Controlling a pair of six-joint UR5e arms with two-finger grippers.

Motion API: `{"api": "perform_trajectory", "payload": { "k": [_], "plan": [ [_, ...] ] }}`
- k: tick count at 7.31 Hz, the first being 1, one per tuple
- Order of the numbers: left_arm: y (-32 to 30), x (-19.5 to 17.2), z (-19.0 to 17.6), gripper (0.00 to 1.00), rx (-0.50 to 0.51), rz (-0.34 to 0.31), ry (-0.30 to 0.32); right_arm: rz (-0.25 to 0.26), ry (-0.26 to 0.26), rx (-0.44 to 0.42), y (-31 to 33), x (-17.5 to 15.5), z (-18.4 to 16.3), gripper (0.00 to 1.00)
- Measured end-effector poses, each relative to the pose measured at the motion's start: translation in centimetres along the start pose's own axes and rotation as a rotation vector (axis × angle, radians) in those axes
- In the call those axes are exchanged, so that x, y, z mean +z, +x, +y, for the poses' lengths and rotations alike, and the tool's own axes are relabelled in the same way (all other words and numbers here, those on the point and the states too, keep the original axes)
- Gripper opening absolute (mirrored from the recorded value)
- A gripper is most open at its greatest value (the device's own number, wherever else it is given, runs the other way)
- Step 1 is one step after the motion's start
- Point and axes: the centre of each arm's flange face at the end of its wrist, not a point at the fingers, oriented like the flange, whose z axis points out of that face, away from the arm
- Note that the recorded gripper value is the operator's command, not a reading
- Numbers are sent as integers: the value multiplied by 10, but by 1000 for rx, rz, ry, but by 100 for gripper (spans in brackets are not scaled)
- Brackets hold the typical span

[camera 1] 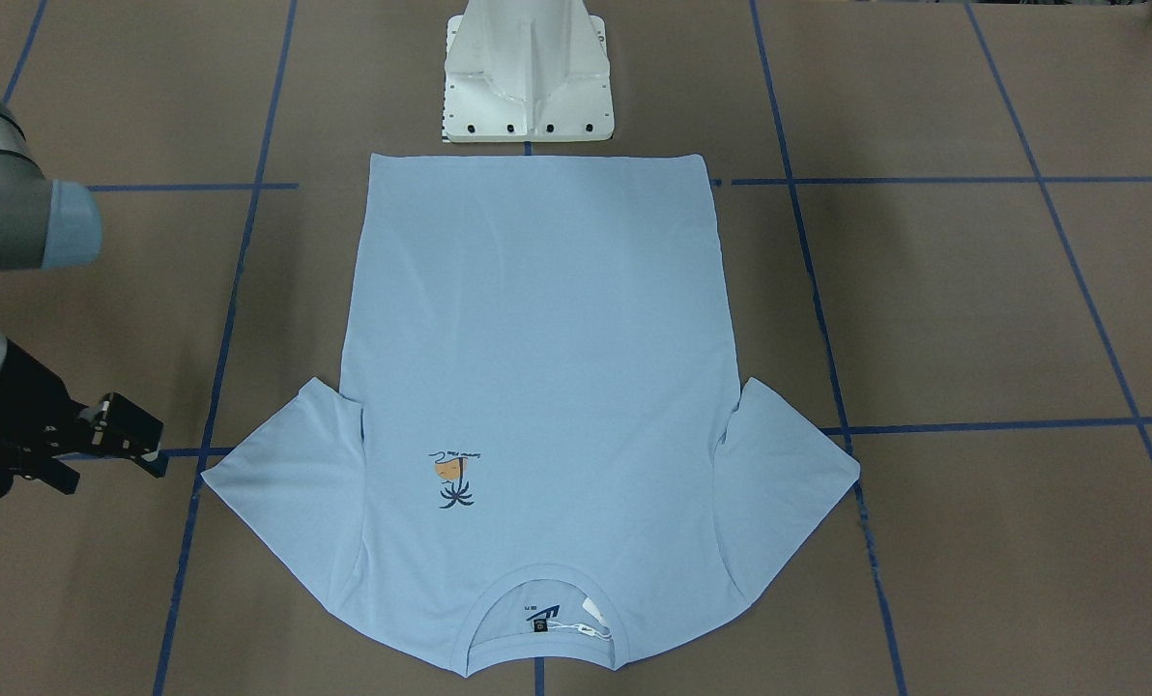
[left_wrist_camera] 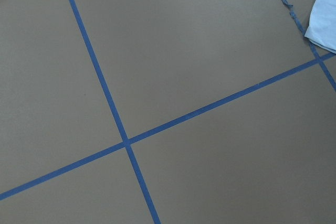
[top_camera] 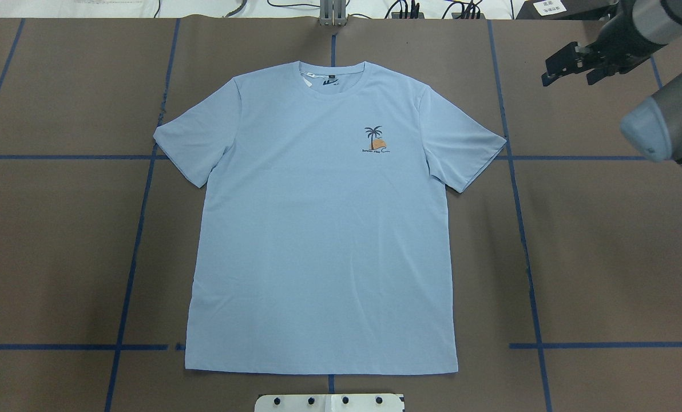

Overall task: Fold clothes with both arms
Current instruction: 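Move the right gripper in toward the shirt's sleeve nearest it, then reach the right gripper over the shirt chest near the collar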

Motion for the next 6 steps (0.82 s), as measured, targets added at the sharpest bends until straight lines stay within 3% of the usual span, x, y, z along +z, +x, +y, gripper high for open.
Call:
{"api": "perform_trajectory", "payload": {
  "k": [2,6],
  "plan": [
    [1,-1,0,100,4,-1,2,-22,21,16,-2,45,21,77],
    [2,-2,0,100,5,-1,3,27,26,20,-10,85,62,68]
  ]
}}
